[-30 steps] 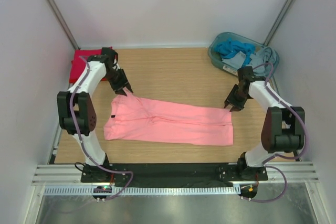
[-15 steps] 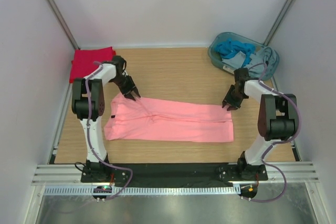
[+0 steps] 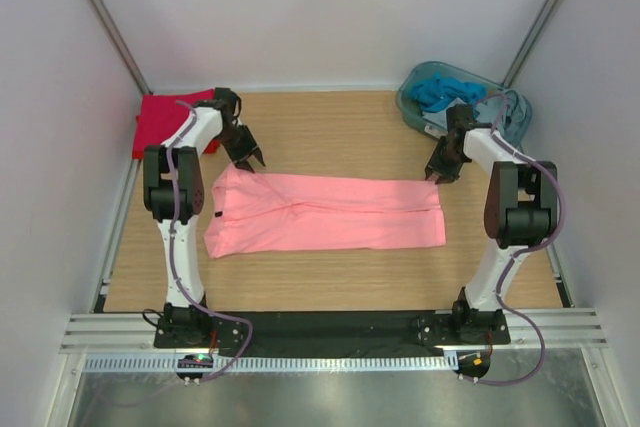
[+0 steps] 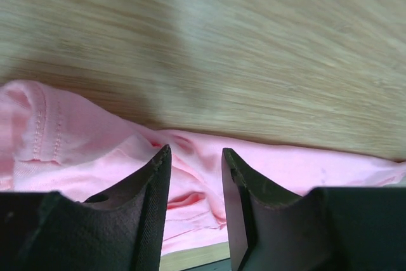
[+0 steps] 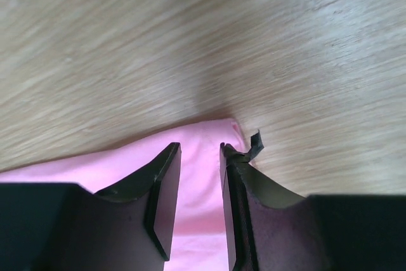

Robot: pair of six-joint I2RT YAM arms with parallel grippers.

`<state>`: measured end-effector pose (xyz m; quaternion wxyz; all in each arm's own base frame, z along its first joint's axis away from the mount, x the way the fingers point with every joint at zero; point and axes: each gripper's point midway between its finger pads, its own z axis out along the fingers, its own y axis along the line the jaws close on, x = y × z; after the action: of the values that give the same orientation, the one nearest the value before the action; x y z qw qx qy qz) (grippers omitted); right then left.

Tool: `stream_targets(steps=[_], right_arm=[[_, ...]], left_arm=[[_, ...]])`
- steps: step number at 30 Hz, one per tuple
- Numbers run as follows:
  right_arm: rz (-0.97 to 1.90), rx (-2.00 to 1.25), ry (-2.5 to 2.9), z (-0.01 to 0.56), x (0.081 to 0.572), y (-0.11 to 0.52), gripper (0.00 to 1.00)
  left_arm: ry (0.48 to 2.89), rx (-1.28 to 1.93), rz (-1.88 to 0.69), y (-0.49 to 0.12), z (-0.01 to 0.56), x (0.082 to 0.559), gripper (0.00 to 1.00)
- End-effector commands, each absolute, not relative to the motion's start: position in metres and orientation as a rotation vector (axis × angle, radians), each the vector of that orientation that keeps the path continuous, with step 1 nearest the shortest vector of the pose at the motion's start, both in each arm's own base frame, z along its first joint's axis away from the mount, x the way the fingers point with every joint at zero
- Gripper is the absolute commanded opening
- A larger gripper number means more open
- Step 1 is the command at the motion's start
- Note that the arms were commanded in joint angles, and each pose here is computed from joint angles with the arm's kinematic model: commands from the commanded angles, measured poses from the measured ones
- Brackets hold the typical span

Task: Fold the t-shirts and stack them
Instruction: Fold the tshirt

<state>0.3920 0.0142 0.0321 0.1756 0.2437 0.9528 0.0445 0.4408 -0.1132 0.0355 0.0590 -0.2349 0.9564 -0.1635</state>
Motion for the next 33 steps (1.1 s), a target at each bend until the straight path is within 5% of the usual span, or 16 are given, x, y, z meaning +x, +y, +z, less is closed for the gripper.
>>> stream_targets(steps=[1,12,19,33], right_arm=[[0.108,0.711,2.682,0.075,0.396,0.011,0.38],[0.272,0.814,2.766,0.048,0.316,0.042,0.37],[0.181,0.785,2.805,0.016,0.306,0.032,0.36],[0.257,0.748,2.698,0.097,0.309,0.037,0.36]], left_arm=[[2.769,-0.684,-0.533,-0.114,0.090,0.461,0.40],[2.836,-0.514,-0.391,-0.092,0.118,0.404,0.43],[2.842,-0.372,-0.717,-0.133,0.086,0.388,0.42],[2.909,-0.139,-0.648,-0.155,0.047,0.399,0.38]])
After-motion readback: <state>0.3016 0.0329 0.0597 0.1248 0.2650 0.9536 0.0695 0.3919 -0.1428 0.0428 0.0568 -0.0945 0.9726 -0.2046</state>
